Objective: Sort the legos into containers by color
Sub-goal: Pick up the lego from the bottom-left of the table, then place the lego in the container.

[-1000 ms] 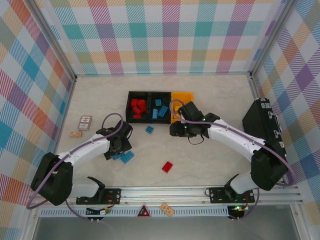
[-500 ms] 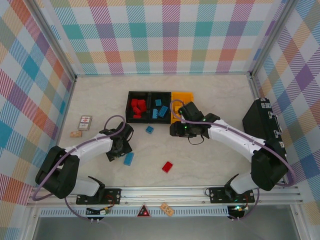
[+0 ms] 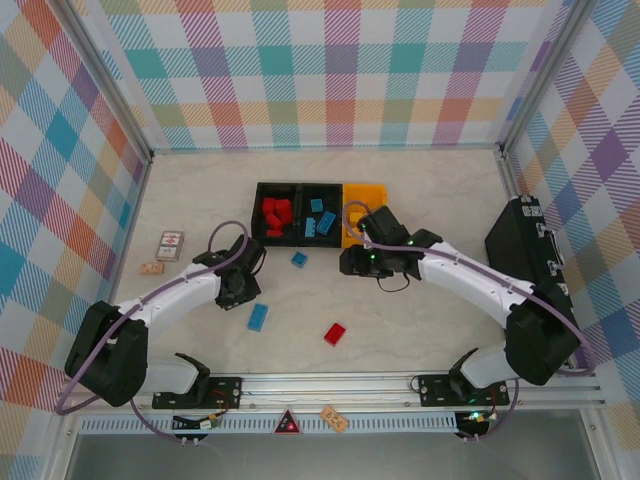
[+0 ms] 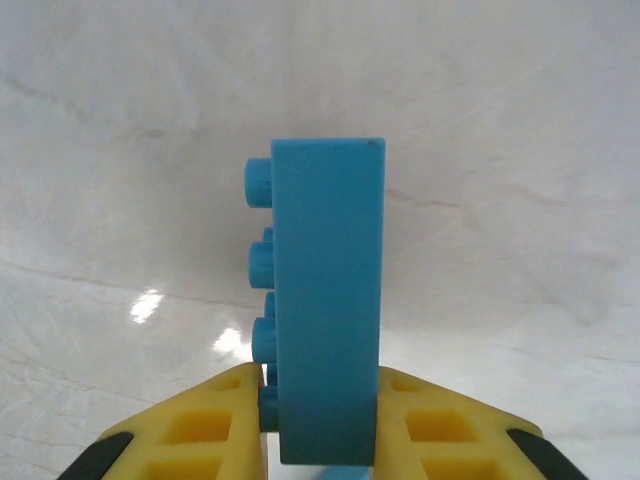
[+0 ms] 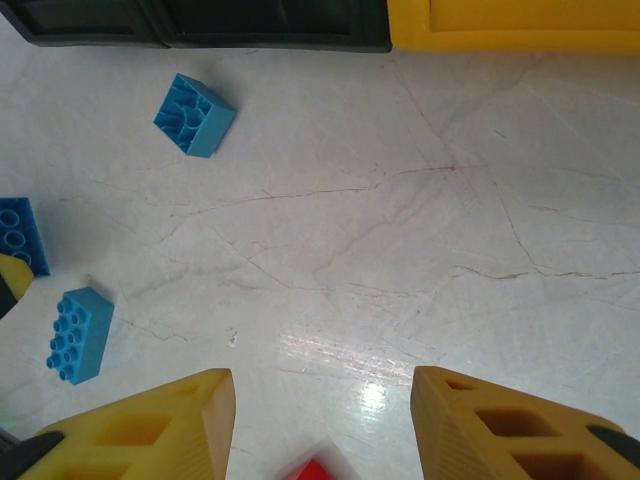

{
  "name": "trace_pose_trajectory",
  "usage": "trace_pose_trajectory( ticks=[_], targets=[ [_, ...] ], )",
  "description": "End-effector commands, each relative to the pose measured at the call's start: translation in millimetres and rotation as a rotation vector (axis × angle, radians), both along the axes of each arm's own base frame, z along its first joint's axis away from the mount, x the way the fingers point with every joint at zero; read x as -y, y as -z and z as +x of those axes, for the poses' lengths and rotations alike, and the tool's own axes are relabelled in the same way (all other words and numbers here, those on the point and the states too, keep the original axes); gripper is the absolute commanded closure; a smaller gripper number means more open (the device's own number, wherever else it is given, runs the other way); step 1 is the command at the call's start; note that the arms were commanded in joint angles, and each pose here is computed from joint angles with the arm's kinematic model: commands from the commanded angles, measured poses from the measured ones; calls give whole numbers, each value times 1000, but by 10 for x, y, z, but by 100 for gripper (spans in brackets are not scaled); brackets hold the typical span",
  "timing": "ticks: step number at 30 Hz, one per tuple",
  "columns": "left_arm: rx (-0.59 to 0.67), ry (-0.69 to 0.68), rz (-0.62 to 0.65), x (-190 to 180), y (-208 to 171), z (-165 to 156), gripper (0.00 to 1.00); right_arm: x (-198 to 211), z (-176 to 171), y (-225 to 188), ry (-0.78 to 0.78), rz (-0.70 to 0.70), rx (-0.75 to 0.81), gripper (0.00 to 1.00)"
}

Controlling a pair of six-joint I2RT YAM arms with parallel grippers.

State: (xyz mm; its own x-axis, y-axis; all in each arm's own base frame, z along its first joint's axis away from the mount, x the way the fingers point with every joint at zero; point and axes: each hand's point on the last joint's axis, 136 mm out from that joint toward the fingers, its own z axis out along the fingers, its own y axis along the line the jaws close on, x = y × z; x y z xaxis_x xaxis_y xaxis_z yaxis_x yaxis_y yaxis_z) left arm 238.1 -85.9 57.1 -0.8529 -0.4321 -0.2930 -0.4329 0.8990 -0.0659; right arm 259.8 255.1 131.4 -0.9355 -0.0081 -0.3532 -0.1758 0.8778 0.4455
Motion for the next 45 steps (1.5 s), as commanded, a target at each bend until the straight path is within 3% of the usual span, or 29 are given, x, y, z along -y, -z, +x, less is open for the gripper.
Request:
trace_pose_trajectory(
  ticks=[1, 10, 23, 35, 43, 45],
  targets=[
    [55, 64, -43, 159, -279, 185, 79, -85, -53, -106, -27, 64, 17, 50],
    [125, 204, -109, 770, -645, 678, 80, -155, -126, -273, -65, 154, 50, 50],
    [142, 385, -151, 1695, -762, 1441, 80, 176, -190, -262, 21, 115, 70, 49],
    [147, 440, -127, 2077, -572, 2145, 79, 385, -166, -204, 88, 89, 61, 47],
    [148, 442, -126, 2108, -486, 2464, 74, 439, -152, -182, 103, 76, 55, 47],
    [152, 442, -133, 2123, -495, 2490, 67, 446, -145, -178, 106, 74, 52, 48]
  ],
)
